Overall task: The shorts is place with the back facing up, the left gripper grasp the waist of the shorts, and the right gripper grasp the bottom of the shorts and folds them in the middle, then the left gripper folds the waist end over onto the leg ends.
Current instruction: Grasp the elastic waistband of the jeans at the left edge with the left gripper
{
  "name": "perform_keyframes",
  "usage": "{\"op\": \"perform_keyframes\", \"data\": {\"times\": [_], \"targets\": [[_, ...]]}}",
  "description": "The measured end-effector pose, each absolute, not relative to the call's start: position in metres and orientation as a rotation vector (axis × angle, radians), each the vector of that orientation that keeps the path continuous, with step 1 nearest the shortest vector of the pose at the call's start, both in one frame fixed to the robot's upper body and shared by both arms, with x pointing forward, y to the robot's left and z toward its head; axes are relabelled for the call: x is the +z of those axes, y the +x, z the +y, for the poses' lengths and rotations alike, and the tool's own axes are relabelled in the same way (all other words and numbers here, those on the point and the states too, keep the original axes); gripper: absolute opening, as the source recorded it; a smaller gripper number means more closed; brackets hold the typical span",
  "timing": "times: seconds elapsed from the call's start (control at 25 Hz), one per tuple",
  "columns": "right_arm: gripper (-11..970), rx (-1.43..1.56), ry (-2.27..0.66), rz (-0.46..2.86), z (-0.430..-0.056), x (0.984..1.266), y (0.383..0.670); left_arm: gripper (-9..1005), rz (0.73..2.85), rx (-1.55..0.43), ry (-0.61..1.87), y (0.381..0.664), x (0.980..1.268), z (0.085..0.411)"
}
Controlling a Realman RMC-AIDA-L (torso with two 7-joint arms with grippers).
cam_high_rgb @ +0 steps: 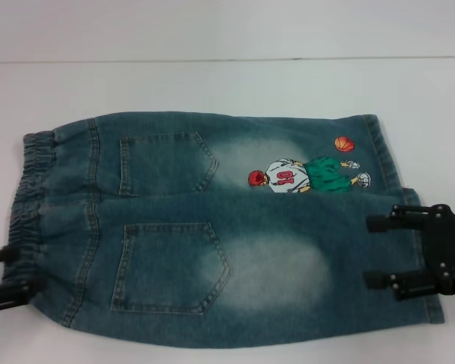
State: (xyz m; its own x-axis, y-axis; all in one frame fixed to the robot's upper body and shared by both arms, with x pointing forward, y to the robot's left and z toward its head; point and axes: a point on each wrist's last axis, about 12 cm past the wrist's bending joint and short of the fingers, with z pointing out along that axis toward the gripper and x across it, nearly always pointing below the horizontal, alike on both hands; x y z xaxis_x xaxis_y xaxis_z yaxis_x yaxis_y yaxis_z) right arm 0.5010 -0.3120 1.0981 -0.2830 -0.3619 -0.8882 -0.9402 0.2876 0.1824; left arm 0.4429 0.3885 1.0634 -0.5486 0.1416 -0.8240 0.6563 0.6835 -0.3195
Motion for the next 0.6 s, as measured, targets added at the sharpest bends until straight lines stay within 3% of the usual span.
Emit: {"op": "perform_keyframes", "data": {"times": [0.24, 0.6], "targets": [[927, 0.957, -1.174, 1.805, -0.312, 1.098, 0.502, 813, 2.215, -0.683, 0.551, 0.433, 1.077, 0.404], [928, 0.956, -1.176, 1.803, -0.312, 1.098, 0.503, 797, 2.316, -0.607, 0.588, 0.437, 1.074, 0.398]]}}
